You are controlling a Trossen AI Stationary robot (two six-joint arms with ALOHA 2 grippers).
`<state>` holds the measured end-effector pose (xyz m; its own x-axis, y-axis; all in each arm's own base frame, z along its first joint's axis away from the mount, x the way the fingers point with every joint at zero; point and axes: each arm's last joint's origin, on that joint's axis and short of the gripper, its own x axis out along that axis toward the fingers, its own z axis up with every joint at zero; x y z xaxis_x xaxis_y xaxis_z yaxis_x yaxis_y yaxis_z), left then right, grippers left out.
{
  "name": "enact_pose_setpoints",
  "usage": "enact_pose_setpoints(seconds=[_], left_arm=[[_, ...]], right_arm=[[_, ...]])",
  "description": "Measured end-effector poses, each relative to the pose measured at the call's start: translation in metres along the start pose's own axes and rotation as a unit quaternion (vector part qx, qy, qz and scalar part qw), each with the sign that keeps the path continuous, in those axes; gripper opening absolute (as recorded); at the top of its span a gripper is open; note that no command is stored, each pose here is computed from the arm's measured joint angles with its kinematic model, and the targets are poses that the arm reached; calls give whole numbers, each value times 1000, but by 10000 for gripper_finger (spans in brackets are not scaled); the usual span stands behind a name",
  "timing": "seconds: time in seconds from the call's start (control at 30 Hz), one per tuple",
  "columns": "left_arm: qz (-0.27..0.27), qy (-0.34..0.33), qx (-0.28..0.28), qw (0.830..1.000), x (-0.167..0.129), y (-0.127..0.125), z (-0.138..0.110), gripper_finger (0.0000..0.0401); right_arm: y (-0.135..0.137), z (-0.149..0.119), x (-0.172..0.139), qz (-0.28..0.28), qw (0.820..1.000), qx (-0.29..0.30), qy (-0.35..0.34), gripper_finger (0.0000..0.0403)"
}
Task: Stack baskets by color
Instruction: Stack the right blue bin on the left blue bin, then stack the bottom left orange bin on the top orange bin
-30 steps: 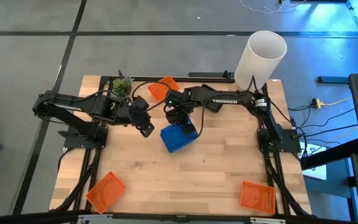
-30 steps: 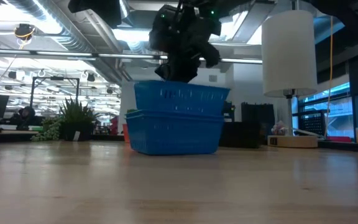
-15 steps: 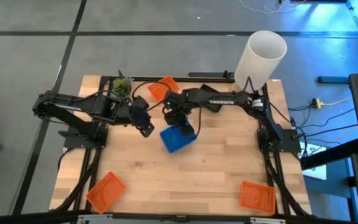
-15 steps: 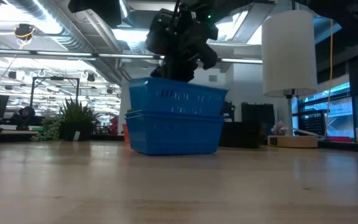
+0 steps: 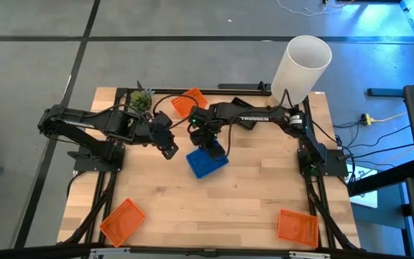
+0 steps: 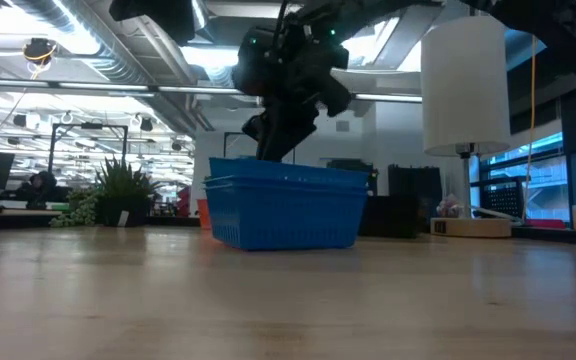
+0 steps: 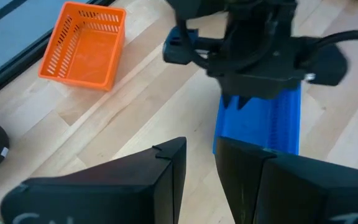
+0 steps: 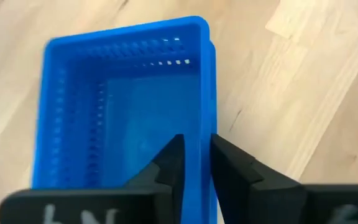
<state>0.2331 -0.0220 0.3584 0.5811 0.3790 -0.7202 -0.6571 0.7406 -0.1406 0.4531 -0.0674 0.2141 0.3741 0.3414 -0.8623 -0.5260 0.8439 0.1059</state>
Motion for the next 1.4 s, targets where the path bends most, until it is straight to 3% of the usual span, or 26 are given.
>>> enact_pose_setpoints(seconds=[0.37,0.5,0.63,0.87,0.93,1.07,1.3,1.4], left_arm=[[11,17,9,1000,0,3,-3,77],[2,62,7,998,-1,5,-8,77],[-16,147,9,989,-7,4,-24,77],[0,254,-106,961,-32,-10,-61,77],[-6,266,-114,957,-41,-16,-72,77],[-24,277,-69,958,-58,-29,-96,77],[-29,287,104,952,-63,-53,-142,77],[-10,277,153,948,-59,-57,-166,77]], right_arm=[[9,23,-45,5,1000,16,6,74],[12,35,-68,-7,1000,24,-12,74],[21,43,-92,21,999,23,-29,74],[39,45,-122,119,988,23,-92,74],[43,44,-128,138,985,27,-99,74],[49,45,-138,144,983,19,-113,74],[57,45,-152,136,983,11,-123,74],[61,45,-161,132,983,6,-129,74]])
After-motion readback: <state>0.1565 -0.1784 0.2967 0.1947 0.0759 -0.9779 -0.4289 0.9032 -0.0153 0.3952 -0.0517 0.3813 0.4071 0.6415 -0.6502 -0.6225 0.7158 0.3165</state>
